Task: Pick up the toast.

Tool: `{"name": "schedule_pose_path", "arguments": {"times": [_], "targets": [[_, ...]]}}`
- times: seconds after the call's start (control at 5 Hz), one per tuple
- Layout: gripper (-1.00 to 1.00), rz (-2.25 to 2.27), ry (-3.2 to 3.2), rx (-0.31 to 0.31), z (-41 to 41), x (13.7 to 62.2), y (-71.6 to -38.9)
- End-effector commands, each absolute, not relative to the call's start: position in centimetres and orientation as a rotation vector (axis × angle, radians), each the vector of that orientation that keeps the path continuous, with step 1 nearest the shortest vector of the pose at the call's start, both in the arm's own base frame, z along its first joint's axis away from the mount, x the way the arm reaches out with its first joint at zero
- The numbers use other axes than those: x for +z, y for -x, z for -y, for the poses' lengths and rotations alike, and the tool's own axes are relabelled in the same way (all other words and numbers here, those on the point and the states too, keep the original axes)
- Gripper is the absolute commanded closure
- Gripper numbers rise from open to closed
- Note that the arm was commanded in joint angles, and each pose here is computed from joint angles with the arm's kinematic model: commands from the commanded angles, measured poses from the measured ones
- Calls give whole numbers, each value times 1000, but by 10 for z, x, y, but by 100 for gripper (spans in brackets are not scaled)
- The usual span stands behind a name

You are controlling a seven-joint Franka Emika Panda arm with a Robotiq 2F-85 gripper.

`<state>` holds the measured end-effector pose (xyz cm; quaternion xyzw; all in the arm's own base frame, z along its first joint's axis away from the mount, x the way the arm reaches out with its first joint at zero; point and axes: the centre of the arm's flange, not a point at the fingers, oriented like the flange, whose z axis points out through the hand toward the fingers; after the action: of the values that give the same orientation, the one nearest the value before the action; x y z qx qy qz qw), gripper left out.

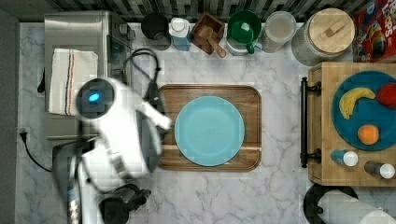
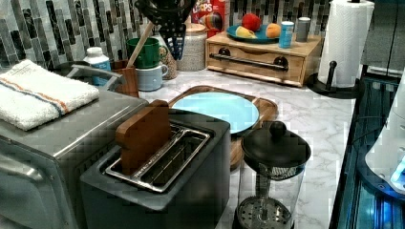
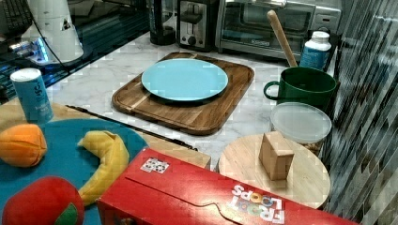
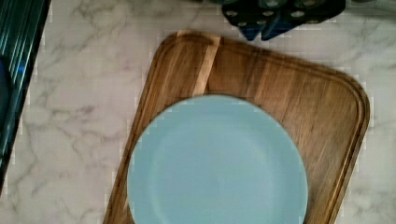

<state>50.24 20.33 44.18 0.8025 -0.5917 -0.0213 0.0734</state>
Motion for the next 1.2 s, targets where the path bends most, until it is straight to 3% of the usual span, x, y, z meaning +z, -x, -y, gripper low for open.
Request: {"name": "schedule_pose_path", "arguments": {"times": [0.2, 0.8, 1.2], "targets": [[-100, 2043, -2412, 73, -312, 531, -465], [-100, 2078, -2446, 30, -388, 501, -429], [-100, 2063, -2407, -154, -430, 500, -414]]}}
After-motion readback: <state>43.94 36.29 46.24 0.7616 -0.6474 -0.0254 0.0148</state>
